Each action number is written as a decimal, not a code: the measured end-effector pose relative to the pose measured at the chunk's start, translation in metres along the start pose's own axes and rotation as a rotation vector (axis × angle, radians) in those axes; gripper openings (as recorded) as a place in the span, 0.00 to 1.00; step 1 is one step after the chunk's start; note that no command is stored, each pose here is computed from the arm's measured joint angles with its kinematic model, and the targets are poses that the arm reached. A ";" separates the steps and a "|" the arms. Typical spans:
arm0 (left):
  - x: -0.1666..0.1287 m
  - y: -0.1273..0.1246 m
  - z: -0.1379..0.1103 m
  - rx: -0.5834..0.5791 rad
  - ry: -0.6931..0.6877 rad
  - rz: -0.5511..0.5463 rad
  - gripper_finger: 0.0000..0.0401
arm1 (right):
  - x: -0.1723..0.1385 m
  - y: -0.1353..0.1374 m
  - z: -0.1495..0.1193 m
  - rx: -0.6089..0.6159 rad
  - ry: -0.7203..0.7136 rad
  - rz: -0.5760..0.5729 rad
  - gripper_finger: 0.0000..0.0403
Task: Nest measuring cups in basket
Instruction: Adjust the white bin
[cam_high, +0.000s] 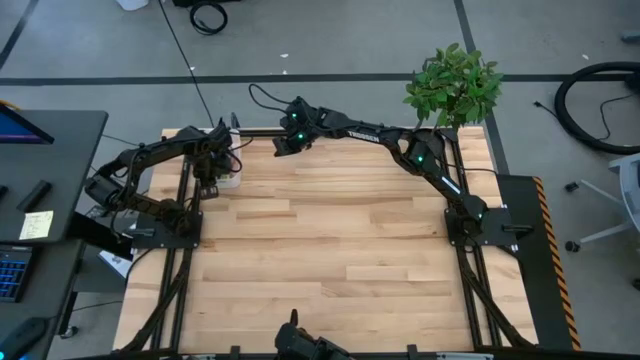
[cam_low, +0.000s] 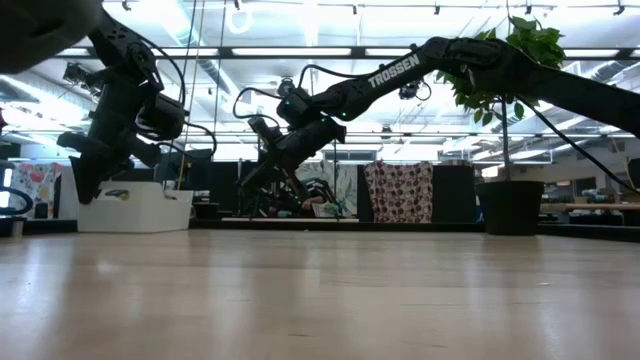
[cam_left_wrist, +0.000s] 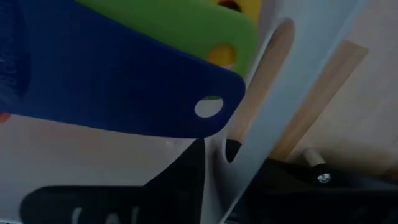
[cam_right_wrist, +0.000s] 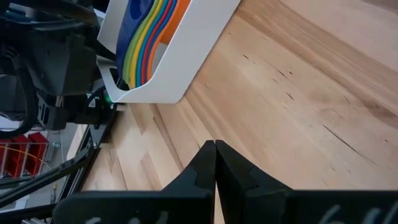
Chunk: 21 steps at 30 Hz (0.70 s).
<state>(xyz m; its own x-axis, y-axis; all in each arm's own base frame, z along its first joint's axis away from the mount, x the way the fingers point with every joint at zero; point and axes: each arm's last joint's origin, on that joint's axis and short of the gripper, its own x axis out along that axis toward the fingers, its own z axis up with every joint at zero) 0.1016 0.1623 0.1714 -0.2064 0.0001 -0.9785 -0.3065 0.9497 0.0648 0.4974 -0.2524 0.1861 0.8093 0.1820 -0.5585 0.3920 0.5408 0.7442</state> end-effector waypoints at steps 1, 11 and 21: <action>0.000 0.000 0.000 0.005 0.000 0.000 0.18 | 0.000 0.000 0.000 -0.002 0.000 0.000 0.02; -0.001 0.001 0.001 -0.020 -0.012 0.017 0.19 | 0.000 0.000 0.000 -0.005 0.000 0.000 0.02; -0.001 0.003 0.003 -0.056 -0.030 0.035 0.31 | 0.000 0.001 0.001 -0.017 -0.012 0.010 0.02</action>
<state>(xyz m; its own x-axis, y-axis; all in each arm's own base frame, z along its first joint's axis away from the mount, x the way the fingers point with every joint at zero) 0.1040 0.1660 0.1722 -0.1899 0.0435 -0.9808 -0.3508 0.9301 0.1092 0.4984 -0.2529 0.1874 0.8181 0.1777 -0.5470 0.3768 0.5530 0.7431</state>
